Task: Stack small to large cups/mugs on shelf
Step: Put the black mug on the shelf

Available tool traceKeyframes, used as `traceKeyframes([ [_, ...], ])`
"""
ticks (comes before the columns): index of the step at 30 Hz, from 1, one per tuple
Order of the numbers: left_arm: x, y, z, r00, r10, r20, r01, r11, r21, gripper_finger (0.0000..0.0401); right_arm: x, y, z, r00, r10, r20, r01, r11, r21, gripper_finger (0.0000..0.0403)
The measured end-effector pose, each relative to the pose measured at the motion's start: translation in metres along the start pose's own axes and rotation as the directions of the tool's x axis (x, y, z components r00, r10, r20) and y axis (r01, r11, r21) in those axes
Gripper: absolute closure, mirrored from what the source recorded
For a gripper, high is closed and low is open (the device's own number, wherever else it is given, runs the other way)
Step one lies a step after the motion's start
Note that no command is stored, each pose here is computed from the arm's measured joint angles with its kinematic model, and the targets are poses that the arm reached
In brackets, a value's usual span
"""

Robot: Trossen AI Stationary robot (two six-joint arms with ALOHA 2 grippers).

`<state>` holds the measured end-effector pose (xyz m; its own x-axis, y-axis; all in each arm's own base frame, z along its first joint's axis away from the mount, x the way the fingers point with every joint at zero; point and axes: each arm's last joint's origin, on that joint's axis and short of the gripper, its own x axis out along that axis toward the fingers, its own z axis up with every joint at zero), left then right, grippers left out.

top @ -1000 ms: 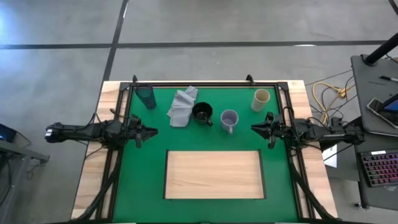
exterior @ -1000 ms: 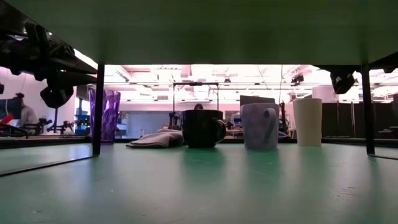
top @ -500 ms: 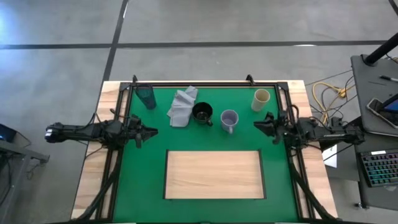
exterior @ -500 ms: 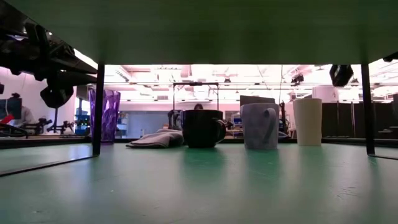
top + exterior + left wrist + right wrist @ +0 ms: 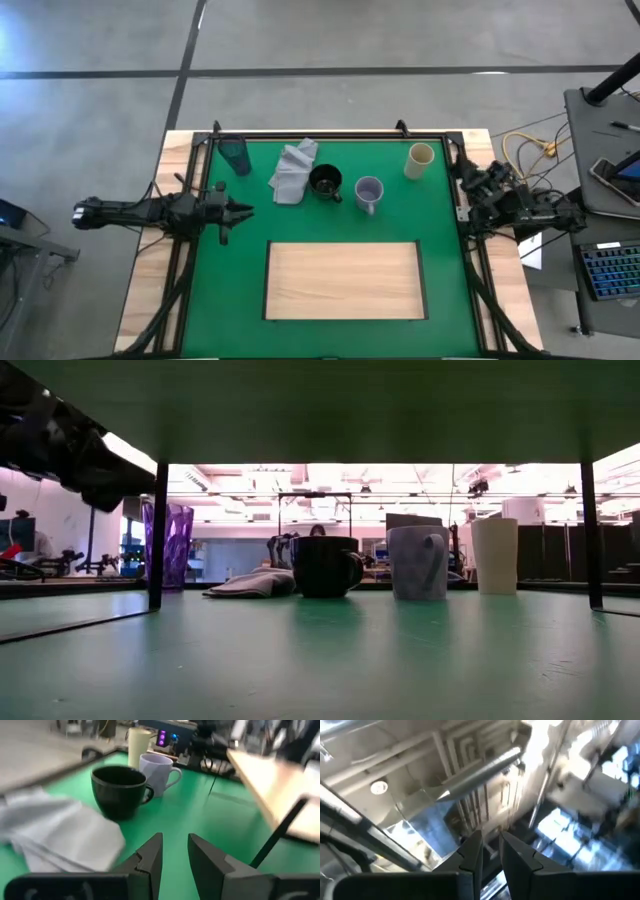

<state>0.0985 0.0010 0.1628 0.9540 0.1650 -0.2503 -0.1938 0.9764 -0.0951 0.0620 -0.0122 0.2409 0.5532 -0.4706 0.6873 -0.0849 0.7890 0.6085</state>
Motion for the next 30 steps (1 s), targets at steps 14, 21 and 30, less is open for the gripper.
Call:
traceKeyframes([
  [14, -0.002, -0.004, 0.026, 0.925, -0.066, 0.373, 0.257, 0.832, -0.491, 0.0324, 0.070, 0.036, -0.032, 0.958, 0.113, -0.263, -0.112, 0.993, 0.019, 0.0344],
  [21, -0.015, -0.002, 0.048, 0.792, 0.039, 0.609, 0.417, 0.693, -0.588, 0.0324, 0.160, 0.042, -0.077, 0.843, -0.225, -0.490, 0.080, 0.951, -0.298, 0.0344],
  [30, -0.016, -0.001, 0.050, 0.780, 0.076, 0.621, 0.388, 0.720, -0.576, 0.0324, 0.252, -0.030, -0.101, 0.101, -0.708, -0.698, 0.273, 0.695, -0.665, 0.0344],
])
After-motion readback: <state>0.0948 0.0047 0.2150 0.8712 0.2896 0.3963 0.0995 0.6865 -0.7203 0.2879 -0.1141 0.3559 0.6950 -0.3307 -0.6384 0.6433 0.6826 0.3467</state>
